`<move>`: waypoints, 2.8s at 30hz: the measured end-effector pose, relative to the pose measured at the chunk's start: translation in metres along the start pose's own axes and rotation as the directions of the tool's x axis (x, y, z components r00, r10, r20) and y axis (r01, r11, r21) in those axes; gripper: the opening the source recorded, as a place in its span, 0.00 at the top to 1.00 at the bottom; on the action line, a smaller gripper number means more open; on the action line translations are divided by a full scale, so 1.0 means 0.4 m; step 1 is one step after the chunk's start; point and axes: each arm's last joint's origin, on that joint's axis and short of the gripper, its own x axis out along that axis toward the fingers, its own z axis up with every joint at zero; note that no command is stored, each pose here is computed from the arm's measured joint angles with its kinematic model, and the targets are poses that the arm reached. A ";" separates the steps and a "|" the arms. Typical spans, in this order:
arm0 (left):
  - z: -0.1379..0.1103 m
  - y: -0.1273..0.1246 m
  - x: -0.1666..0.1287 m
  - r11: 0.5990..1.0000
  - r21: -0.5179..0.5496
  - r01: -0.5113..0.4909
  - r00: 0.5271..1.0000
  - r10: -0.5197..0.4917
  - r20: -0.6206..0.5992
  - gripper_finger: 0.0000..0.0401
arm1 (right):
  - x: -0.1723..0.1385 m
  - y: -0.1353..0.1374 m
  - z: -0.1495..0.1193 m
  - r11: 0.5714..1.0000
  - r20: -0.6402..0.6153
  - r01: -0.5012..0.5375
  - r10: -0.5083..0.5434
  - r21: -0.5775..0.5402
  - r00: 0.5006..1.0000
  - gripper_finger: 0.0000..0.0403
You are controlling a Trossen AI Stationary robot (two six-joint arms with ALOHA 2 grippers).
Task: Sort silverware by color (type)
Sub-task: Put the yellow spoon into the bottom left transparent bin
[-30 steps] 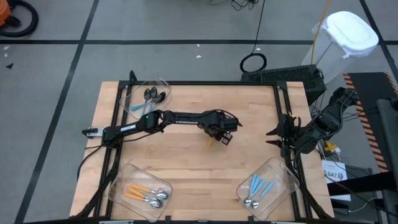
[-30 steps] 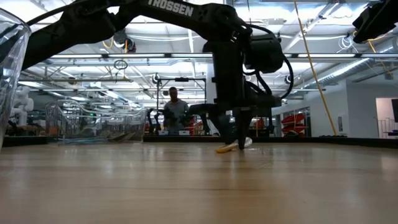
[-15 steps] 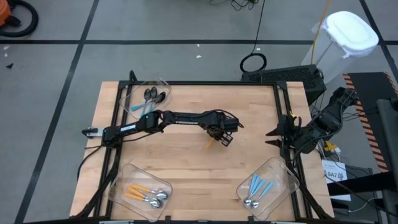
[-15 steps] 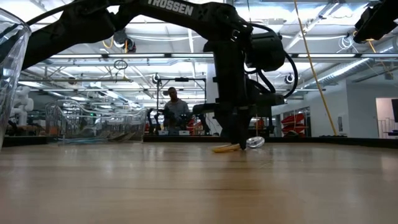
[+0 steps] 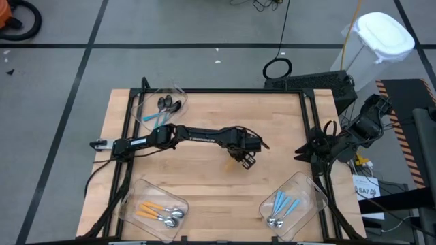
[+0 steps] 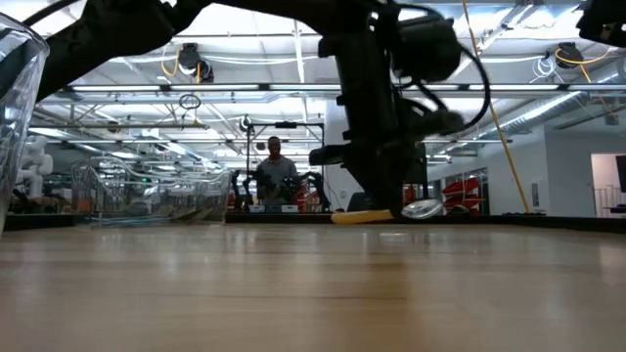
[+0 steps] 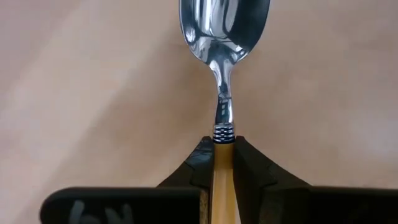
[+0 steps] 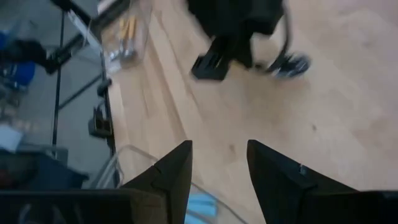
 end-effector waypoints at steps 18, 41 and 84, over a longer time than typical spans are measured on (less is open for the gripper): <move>-0.156 -0.132 -0.237 0.981 0.132 0.144 0.987 -0.151 0.046 0.99 | 0.064 0.076 0.012 0.997 0.131 0.075 -0.070 -0.035 0.989 0.63; -0.238 -0.223 -0.199 0.718 0.689 0.097 0.977 -0.200 0.070 0.65 | 0.074 0.107 -0.032 0.986 -0.247 -0.110 0.077 -0.124 0.966 0.63; -0.187 -0.166 0.093 0.759 0.650 0.031 0.998 0.007 -0.057 0.74 | 0.031 0.120 -0.081 0.966 -0.235 -0.185 0.141 -0.180 0.962 0.63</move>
